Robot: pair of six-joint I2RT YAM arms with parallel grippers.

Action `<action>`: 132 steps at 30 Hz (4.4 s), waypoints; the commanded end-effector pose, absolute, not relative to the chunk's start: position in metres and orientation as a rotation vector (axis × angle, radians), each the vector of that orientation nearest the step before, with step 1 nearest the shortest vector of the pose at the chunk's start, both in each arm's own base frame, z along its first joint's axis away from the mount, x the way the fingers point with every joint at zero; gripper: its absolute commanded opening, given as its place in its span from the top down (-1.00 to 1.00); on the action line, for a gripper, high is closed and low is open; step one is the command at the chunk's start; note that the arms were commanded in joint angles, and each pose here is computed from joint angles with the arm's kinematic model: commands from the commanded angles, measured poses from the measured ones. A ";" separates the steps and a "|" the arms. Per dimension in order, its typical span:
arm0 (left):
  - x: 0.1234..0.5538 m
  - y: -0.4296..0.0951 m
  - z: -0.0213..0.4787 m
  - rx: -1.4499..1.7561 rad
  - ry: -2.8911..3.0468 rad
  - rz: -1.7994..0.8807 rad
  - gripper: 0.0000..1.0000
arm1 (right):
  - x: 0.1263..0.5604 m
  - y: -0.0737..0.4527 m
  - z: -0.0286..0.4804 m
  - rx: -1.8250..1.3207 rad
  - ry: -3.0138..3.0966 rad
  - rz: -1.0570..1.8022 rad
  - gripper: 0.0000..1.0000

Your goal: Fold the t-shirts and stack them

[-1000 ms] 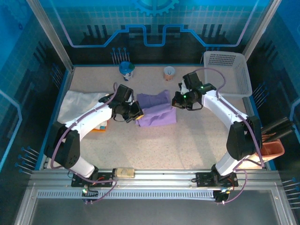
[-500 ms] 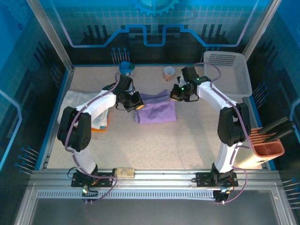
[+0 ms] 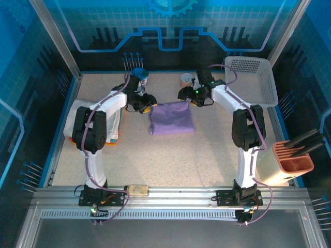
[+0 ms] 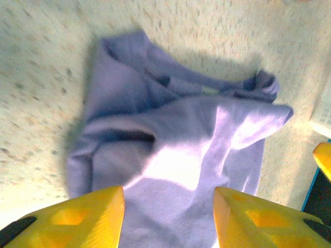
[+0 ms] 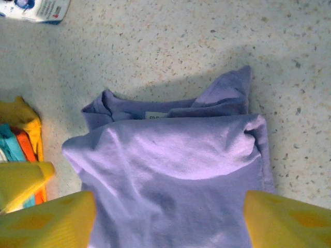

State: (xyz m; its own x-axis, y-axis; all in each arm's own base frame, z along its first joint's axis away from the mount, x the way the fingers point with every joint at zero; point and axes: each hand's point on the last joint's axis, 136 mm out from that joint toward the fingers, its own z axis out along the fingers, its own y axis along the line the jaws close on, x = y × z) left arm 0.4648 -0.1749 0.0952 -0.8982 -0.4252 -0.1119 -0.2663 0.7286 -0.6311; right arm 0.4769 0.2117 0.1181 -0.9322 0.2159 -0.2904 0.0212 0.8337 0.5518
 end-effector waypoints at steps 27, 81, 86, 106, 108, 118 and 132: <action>0.386 -0.250 0.033 -0.486 2.713 -0.983 0.06 | 0.380 0.250 0.051 0.395 2.628 1.286 -0.64; 0.461 -0.144 0.076 -0.331 2.697 -0.763 -0.14 | 0.504 0.256 0.130 0.132 2.327 1.386 -0.68; 0.444 -0.150 0.058 -0.210 2.785 -0.640 -0.35 | 0.480 0.249 0.149 0.113 2.332 1.362 -0.72; 0.441 -0.192 0.015 -0.126 2.887 -0.547 -0.31 | 0.387 0.215 0.129 0.136 2.411 1.304 -0.76; 0.439 -0.201 0.017 -0.111 2.884 -0.589 -0.27 | 0.386 0.214 0.128 0.149 2.411 1.313 -0.76; 0.432 -0.216 0.009 -0.135 2.903 -0.664 0.07 | 0.390 0.200 0.136 0.191 2.383 1.331 -0.76; 0.431 -0.214 0.001 -0.147 2.932 -0.519 0.83 | 0.390 0.169 0.126 0.300 2.361 1.345 -0.74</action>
